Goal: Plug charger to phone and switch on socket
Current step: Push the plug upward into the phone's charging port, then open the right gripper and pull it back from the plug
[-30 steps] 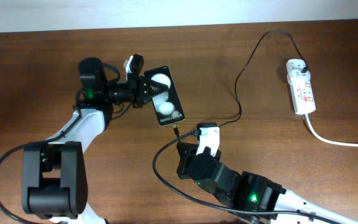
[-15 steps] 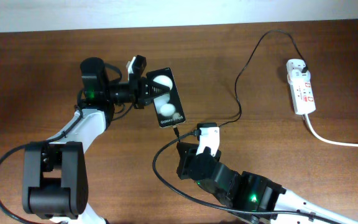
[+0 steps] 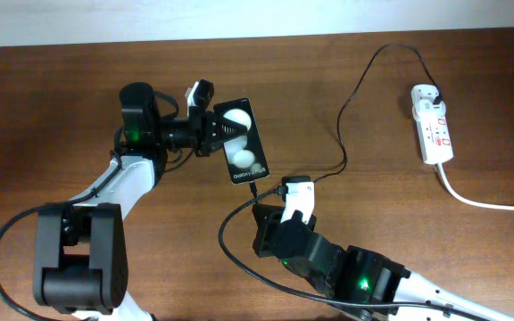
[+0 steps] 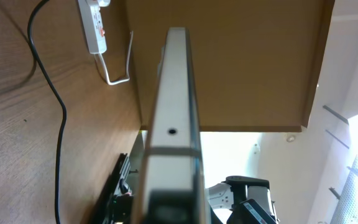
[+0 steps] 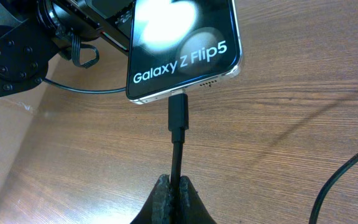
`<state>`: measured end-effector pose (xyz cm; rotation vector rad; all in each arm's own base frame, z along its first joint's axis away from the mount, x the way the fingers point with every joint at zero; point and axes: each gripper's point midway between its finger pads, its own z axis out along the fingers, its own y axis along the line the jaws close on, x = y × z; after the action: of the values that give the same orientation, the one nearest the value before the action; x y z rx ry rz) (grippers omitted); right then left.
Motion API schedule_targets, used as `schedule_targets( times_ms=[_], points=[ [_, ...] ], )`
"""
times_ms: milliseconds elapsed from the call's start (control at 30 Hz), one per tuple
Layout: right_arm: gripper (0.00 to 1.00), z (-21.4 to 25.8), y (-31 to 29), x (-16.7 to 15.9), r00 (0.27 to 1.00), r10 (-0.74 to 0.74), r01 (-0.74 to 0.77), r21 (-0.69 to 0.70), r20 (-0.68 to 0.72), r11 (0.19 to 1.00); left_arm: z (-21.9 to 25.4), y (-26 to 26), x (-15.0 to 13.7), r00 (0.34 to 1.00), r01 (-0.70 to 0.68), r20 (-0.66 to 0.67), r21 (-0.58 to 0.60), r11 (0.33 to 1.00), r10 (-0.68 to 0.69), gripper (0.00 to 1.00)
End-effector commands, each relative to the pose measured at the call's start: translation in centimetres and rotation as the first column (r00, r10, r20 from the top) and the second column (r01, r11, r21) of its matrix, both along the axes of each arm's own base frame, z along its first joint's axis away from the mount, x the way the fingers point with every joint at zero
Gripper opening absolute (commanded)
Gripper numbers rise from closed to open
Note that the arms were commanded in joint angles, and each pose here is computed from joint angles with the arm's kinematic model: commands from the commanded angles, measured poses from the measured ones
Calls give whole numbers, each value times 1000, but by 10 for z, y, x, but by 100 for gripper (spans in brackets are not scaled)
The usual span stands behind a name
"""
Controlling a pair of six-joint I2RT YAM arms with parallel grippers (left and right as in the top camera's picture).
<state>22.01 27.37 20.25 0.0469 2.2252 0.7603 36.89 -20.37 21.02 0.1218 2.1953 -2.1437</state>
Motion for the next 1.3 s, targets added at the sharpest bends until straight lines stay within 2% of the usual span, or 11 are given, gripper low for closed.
schedule_targets(
  times_ms=[0,167,367,600,633,667,833,867,967,1000,1267],
  points=[
    [4,15,-6,9,997,-58,57,17,44,998,11,-2,-8,996,60,69,-17,998,-59,0],
    [4,37,3,21,984,-31,29,14,178,999,12,-2,-14,991,91,101,-25,995,-89,0],
    [7,16,12,23,983,34,-17,-91,180,996,13,-12,-20,980,122,160,-25,992,-117,0],
    [35,29,-22,-6,987,83,-67,-116,138,991,15,-13,-11,975,77,212,-15,997,-72,0],
    [46,26,-18,-9,987,110,-96,-114,119,989,14,-13,-5,980,43,196,-8,999,-41,0],
    [51,16,-15,-8,988,115,-101,-137,101,985,13,-14,-2,984,22,175,-4,1000,-21,0],
    [43,-17,-8,6,994,80,-61,-237,72,970,13,-13,-4,984,34,175,-6,999,-32,0],
    [38,-12,-10,11,994,55,-31,-231,98,972,13,-13,-5,984,42,175,-8,999,-40,0],
    [8,-6,-8,19,990,21,8,-212,137,977,15,-13,-15,980,98,174,-20,995,-93,0],
    [4,-1,-2,22,984,48,-9,-220,172,976,16,-12,-19,980,119,166,-24,993,-113,0],
    [4,10,0,36,968,46,13,-233,248,972,13,-31,-33,982,176,80,-25,984,-173,0]
  ],
)
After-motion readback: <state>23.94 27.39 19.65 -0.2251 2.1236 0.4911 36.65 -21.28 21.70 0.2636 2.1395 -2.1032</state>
